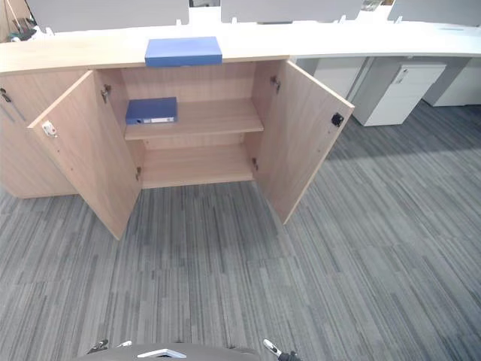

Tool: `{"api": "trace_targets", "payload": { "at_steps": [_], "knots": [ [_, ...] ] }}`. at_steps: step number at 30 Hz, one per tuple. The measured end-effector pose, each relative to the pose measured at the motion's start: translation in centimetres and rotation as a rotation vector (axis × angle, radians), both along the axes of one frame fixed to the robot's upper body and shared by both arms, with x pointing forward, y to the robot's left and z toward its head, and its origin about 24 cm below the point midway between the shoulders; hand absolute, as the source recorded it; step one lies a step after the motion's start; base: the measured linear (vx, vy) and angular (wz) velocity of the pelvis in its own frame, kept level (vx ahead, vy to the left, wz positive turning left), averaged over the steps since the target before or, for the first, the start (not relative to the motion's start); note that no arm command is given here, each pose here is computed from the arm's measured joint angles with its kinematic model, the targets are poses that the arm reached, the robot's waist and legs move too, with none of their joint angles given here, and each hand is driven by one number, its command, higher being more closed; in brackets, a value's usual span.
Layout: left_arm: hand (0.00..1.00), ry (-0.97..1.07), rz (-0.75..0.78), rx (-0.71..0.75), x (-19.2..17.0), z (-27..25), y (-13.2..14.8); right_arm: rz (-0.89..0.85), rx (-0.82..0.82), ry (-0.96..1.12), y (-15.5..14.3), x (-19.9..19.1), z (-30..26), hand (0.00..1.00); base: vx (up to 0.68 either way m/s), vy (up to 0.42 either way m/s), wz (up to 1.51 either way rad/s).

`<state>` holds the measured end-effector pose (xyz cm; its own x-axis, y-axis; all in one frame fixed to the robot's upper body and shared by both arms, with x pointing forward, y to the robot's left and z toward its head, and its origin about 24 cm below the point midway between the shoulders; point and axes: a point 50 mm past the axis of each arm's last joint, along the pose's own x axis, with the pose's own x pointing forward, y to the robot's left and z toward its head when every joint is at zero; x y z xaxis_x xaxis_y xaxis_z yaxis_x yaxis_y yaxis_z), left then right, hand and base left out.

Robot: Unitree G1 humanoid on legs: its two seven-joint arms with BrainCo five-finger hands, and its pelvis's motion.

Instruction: Walk over to the cabinet, pick up the folder, carry it to the office cabinet, place the folder inside the office cabinet, then close the office cabinet door

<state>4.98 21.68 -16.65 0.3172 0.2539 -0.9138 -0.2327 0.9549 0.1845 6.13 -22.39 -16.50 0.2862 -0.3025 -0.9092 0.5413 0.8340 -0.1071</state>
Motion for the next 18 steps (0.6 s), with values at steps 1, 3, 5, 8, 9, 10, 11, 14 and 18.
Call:
{"api": "trace_targets", "payload": {
  "at_steps": [1,3,5,8,9,10,11,14,18],
  "knots": [
    [0.00,-0.006,0.003,-0.001,0.3,0.0,0.0,-0.004,-0.001,-0.008,0.0,0.3,0.1,0.00,0.06,-0.006,0.00],
    [0.00,-0.011,0.002,0.001,0.5,0.1,0.0,-0.009,0.005,-0.028,0.2,1.1,0.1,0.00,0.08,-0.009,0.02],
    [0.00,-0.014,0.000,0.002,0.6,0.1,0.1,-0.007,0.008,-0.046,0.3,1.9,0.2,0.00,0.06,-0.011,-0.01],
    [0.00,-0.019,-0.004,0.001,0.9,0.1,0.0,0.001,0.019,-0.070,0.8,2.9,0.3,0.00,0.00,-0.011,-0.02],
    [0.00,-0.019,-0.005,0.001,0.9,0.1,0.0,0.003,0.028,-0.078,1.1,3.3,0.4,0.00,0.00,0.000,0.00],
    [0.00,-0.019,-0.005,0.001,0.9,0.1,0.0,0.005,0.032,-0.080,1.3,3.4,0.3,0.00,-0.03,-0.029,-0.01],
    [0.00,-0.019,-0.006,0.000,0.9,0.1,0.0,0.006,0.035,-0.081,1.4,3.5,0.3,0.00,-0.06,-0.037,0.01],
    [0.00,-0.018,-0.007,-0.001,0.9,0.1,-0.1,0.018,0.035,-0.076,1.4,3.6,0.3,0.00,-0.07,-0.032,0.02],
    [0.00,-0.019,-0.026,-0.003,1.1,0.1,-0.3,0.036,0.032,-0.072,1.5,3.7,0.3,0.00,-0.06,-0.026,0.02]
  ]
}}
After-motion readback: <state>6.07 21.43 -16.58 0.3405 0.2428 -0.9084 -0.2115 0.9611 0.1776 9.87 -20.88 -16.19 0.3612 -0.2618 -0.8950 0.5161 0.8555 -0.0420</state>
